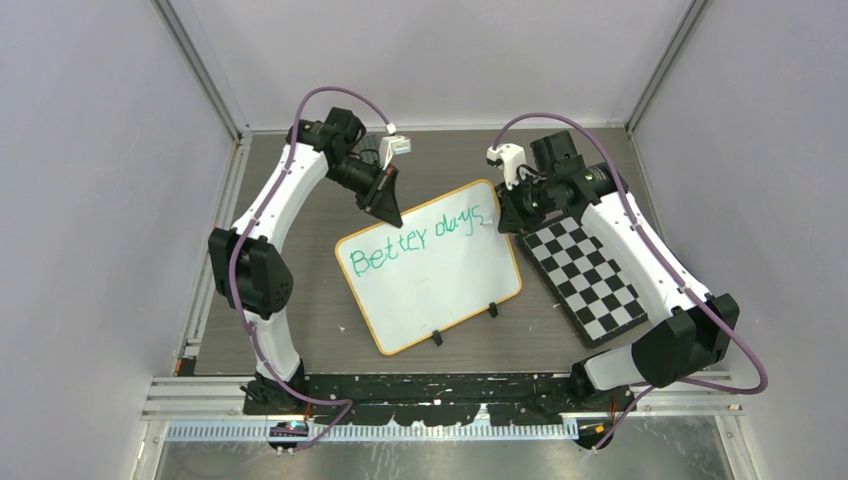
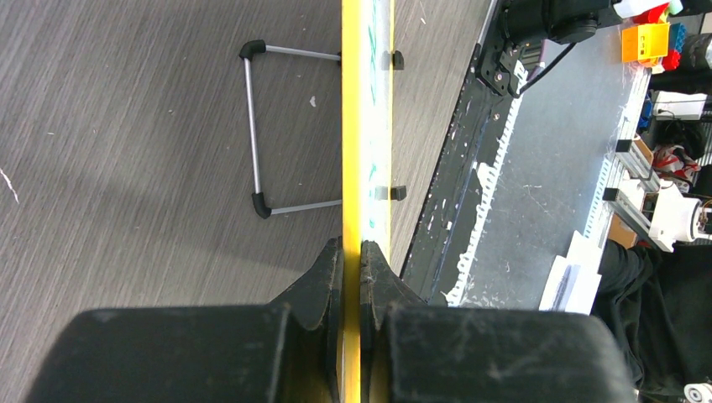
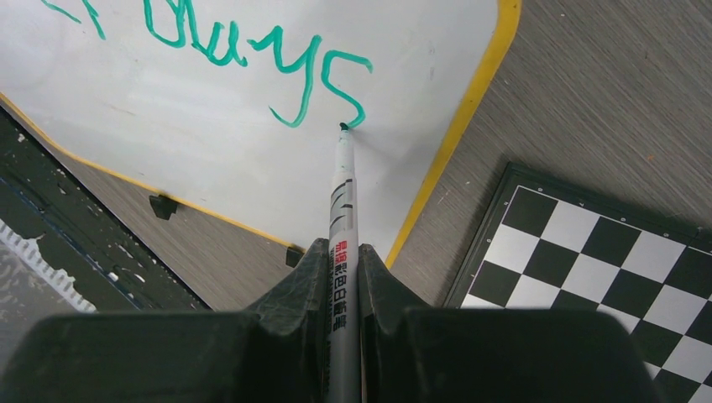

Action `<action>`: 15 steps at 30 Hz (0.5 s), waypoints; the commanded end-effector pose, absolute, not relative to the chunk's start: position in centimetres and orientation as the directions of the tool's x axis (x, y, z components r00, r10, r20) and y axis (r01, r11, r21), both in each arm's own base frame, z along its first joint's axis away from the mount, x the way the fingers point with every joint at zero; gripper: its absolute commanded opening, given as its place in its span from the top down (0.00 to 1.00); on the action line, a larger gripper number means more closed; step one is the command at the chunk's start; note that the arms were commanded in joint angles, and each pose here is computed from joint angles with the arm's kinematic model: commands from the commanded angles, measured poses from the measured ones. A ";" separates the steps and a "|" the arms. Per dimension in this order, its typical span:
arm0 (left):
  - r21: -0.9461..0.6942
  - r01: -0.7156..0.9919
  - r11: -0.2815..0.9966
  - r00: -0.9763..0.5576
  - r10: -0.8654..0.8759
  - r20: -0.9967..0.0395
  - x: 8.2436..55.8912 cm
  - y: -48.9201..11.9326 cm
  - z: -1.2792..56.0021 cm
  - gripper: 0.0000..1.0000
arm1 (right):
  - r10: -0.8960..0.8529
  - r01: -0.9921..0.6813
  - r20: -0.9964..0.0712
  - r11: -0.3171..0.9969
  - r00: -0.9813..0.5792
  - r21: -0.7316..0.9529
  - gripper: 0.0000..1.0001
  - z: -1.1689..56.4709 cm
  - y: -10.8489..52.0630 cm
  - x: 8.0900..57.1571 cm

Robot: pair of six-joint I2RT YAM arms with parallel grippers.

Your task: Write a sentence on the whiteboard

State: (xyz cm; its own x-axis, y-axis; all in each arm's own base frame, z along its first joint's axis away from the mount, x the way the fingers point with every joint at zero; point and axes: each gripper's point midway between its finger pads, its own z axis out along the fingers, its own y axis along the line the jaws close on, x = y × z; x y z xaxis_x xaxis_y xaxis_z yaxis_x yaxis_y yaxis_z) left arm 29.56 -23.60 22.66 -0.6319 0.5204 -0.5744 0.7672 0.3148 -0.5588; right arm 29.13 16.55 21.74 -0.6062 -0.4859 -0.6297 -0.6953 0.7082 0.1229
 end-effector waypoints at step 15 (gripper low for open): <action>-0.530 0.762 0.372 -0.636 0.582 -0.507 28.7 -23.4 21.0 0.67 | -0.450 -0.771 -0.717 0.607 -0.532 0.192 1.00 26.9 19.2 26.5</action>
